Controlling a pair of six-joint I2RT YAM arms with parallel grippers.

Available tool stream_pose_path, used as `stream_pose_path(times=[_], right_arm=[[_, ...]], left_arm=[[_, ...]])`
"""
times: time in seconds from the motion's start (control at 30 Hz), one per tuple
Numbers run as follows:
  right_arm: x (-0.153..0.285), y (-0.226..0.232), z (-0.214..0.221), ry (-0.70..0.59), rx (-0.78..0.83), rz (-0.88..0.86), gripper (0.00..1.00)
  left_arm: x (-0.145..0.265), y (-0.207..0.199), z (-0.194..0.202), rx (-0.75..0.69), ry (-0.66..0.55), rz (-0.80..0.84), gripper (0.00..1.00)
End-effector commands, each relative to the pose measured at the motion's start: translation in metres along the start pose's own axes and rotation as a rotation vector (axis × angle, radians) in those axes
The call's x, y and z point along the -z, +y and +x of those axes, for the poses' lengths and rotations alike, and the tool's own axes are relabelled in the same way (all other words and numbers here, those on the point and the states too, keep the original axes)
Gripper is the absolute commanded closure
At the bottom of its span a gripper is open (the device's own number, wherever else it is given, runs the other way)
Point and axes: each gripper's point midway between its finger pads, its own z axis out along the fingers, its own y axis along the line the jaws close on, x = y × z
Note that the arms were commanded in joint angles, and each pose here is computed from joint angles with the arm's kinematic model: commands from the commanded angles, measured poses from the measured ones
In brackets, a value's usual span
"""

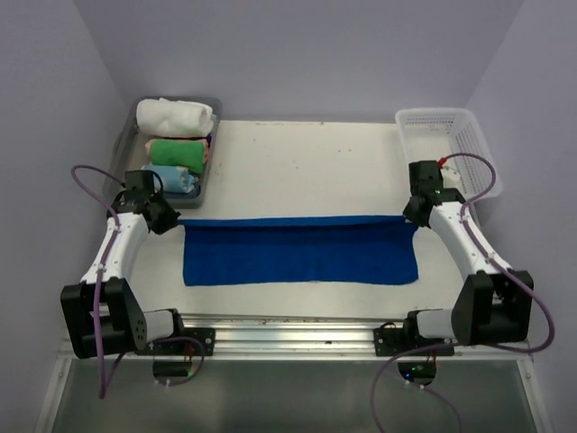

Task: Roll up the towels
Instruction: Flatten the towel, then fold the towel

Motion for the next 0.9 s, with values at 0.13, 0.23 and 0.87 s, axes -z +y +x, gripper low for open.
stream_pose_path(times=[0.13, 0.23, 0.87], right_arm=[[-0.022, 0.041, -0.069, -0.170, -0.060, -0.032, 1.00], [-0.031, 0.049, -0.066, -0.139, -0.052, -0.036, 1.00], [-0.020, -0.012, 0.022, 0.042, 0.030, 0.033, 1.00]], left_arm=[[-0.001, -0.032, -0.064, 0.006, -0.174, 0.067, 1.00], [-0.006, -0.034, -0.067, -0.003, -0.165, 0.064, 1.00], [0.026, -0.003, 0.008, -0.018, 0.010, 0.052, 1.00]])
